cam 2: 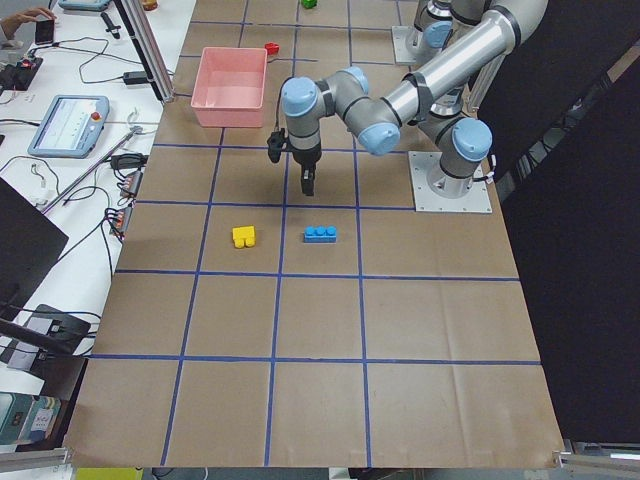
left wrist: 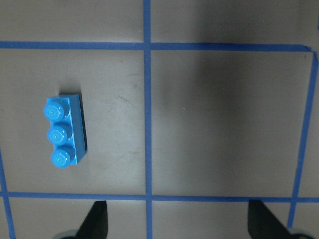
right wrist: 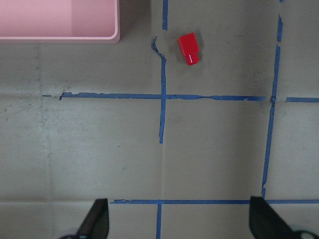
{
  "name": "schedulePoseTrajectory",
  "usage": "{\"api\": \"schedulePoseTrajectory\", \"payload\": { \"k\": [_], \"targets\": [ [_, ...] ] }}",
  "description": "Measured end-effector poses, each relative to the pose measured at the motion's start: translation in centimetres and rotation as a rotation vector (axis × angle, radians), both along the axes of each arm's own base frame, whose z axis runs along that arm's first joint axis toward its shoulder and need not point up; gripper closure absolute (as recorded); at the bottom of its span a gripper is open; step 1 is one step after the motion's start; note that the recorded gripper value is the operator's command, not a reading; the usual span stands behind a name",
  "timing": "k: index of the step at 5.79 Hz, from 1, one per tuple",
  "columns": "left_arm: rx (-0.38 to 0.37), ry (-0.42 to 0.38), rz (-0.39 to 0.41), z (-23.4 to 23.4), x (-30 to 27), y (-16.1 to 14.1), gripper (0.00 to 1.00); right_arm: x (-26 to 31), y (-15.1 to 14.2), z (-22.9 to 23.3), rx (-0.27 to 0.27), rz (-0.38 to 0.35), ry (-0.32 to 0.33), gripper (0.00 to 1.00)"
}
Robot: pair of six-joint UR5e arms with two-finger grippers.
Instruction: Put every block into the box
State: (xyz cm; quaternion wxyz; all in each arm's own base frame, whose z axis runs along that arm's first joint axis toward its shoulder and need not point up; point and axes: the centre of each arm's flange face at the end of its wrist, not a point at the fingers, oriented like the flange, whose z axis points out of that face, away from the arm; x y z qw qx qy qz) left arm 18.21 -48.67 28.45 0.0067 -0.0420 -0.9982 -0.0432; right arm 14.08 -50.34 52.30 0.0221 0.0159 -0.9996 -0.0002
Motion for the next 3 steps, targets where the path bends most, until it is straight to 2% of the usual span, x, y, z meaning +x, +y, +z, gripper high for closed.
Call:
{"api": "schedulePoseTrajectory", "payload": {
  "k": [3],
  "targets": [
    [-0.007, 0.008, -0.044, -8.1, 3.3, 1.2, 0.08, 0.0, 0.0, -0.1, 0.001, -0.001, -0.003, 0.0]
  ]
}}
